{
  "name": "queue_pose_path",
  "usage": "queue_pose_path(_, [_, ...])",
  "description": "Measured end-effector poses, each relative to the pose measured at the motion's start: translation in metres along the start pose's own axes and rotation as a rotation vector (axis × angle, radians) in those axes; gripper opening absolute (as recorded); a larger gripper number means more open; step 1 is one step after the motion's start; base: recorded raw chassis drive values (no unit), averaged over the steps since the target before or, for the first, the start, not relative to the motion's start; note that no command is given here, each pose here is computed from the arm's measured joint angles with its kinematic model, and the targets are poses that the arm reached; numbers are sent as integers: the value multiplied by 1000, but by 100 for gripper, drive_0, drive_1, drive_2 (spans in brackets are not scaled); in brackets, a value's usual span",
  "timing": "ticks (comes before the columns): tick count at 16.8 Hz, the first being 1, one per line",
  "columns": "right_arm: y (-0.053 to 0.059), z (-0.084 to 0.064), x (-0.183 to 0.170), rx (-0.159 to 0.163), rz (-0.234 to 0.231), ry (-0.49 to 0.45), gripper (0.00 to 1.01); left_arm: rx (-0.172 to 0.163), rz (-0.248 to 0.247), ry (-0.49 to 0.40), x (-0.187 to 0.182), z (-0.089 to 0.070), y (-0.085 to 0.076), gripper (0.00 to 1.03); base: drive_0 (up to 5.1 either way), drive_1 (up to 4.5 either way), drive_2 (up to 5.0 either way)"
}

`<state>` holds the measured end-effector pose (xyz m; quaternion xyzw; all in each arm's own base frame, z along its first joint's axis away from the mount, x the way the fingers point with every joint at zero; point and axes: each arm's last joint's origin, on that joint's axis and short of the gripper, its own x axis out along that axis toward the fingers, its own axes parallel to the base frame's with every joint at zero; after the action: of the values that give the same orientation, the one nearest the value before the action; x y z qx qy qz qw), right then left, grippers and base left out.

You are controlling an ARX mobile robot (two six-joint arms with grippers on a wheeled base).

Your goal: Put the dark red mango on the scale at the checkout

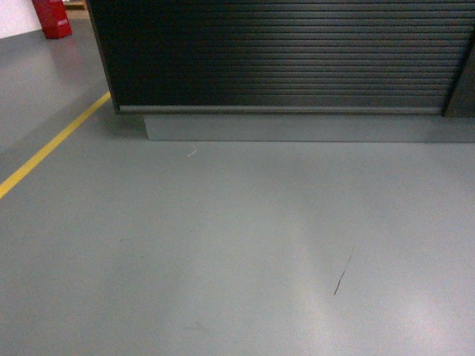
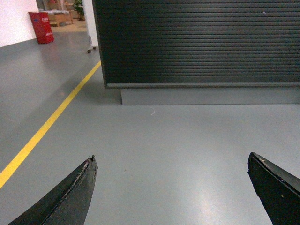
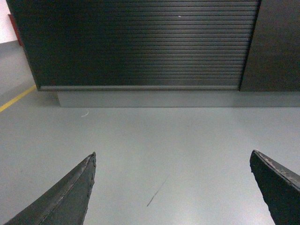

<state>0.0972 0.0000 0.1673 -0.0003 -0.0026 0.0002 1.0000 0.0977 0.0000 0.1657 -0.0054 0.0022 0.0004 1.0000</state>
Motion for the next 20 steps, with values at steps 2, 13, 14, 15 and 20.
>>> queue_pose_path(2, [0,0,0,0,0,0,98,0,1,-2,0,0,0,98,-2,425,-429])
queue_pose_path(13, [0,0,0,0,0,2,98,0,0,-1,0,0,0,98,0,427,-427])
queue_pose_path(14, [0,0,0,0,0,0,98,0,0,0,0,0,0,98,2,429,-426])
queue_pose_path(15, [0,0,0,0,0,2,98,0,-1,-4,0,0,0,98,1,428,-427])
queue_pose_path(20, [0,0,0,0,0,1,98,0,0,-1,0,0,0,98,2,429,-425])
